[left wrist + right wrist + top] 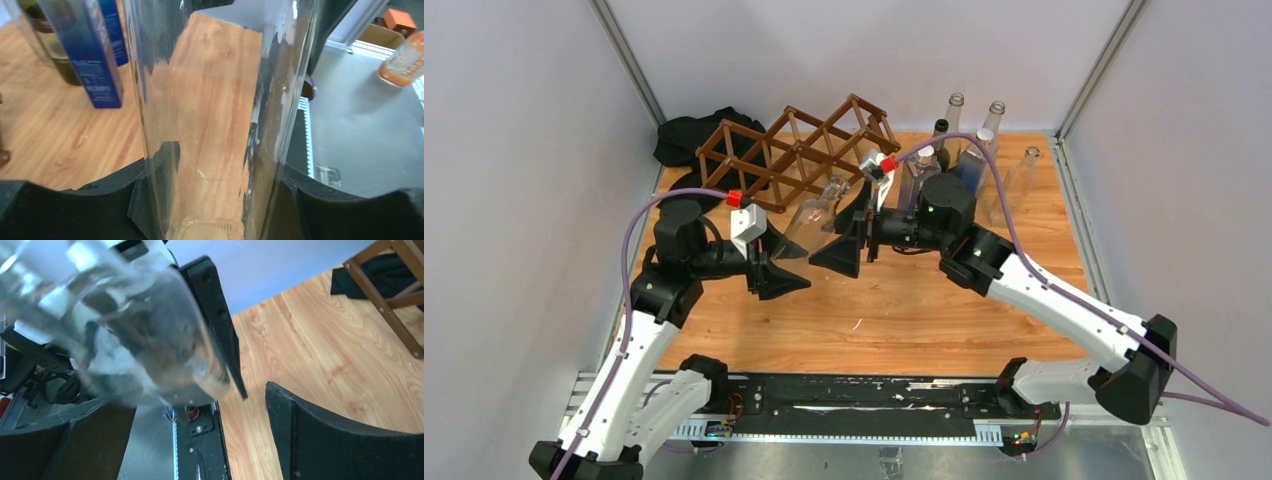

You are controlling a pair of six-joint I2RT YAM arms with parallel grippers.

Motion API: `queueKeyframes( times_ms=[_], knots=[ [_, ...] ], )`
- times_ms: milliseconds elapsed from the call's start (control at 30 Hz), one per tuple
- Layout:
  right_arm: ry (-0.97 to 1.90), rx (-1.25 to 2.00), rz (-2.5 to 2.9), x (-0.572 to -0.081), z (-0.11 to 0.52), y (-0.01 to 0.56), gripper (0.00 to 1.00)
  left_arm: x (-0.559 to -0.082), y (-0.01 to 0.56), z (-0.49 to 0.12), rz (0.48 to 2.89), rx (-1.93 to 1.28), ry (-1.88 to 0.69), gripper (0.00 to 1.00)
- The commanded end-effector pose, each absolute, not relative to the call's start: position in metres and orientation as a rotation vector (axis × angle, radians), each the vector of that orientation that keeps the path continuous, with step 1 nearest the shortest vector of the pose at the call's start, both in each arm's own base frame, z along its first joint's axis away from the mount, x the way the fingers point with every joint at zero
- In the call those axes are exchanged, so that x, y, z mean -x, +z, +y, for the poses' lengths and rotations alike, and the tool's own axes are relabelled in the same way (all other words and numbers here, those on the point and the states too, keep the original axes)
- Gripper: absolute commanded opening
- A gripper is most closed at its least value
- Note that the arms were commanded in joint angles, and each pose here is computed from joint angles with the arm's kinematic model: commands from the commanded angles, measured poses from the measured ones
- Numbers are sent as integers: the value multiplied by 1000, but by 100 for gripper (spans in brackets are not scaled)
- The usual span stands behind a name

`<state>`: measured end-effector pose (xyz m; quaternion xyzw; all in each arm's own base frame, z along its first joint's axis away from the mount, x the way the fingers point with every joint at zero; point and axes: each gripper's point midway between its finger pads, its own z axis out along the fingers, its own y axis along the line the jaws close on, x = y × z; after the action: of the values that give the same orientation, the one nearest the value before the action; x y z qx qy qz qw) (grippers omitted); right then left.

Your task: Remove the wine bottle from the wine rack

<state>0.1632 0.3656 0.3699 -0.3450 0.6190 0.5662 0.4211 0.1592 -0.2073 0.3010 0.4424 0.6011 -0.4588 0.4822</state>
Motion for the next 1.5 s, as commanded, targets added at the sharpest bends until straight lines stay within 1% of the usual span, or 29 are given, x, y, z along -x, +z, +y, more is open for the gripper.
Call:
queueKeyframes(
  times_ms=[0, 200, 233, 267, 300, 333, 400, 433, 467, 500, 533, 733, 867, 1000, 1067, 1200, 1300, 1467],
  knots=[
    [1432, 885, 1355, -161, 390, 408, 100, -130, 322, -211, 1370, -1173, -1235, 0],
    [1451, 915, 1322, -158, 413, 406, 100, -122, 314, -209, 1389, -1218, -1272, 0],
    [1444, 913, 1328, -160, 414, 404, 96, -121, 314, -209, 1393, -1224, -1273, 0],
    [1439, 918, 1329, -160, 414, 403, 87, -121, 312, -209, 1401, -1228, -1275, 5],
    [1434, 928, 1336, -159, 414, 400, 71, -121, 312, -208, 1411, -1229, -1273, 14],
    [1428, 939, 1350, -159, 413, 398, 54, -123, 311, -208, 1429, -1227, -1259, 26],
    [1397, 948, 1404, -160, 410, 390, 20, -127, 308, -206, 1477, -1222, -1232, 58],
    [1362, 946, 1431, -163, 408, 385, 8, -132, 304, -204, 1511, -1218, -1200, 77],
    [1342, 944, 1454, -164, 404, 380, 1, -134, 304, -203, 1525, -1217, -1181, 94],
    [1303, 938, 1468, -167, 399, 376, 0, -140, 300, -201, 1556, -1205, -1138, 99],
    [1256, 917, 1489, -171, 391, 370, 0, -146, 298, -199, 1582, -1195, -1106, 100],
    [994, 802, 1658, -196, 333, 329, 0, -173, 275, -182, 1731, -1179, -893, 100],
    [753, 664, 1779, -221, 279, 293, 0, -210, 241, -154, 1876, -1179, -622, 100],
    [522, 493, 1884, -248, 220, 258, 0, -243, 229, -127, 1984, -1031, -555, 100],
    [410, 397, 1935, -261, 190, 240, 0, -265, 229, -109, 2008, -934, -489, 100],
    [257, 258, 1984, -281, 148, 219, 0, -293, 228, -81, 2013, -798, -364, 100],
    [155, 191, 1993, -296, 129, 213, 0, -304, 221, -67, 2018, -745, -306, 100],
    [85, 137, 1981, -321, 118, 208, 0, -315, 211, -51, 2017, -662, -271, 100]
  ],
)
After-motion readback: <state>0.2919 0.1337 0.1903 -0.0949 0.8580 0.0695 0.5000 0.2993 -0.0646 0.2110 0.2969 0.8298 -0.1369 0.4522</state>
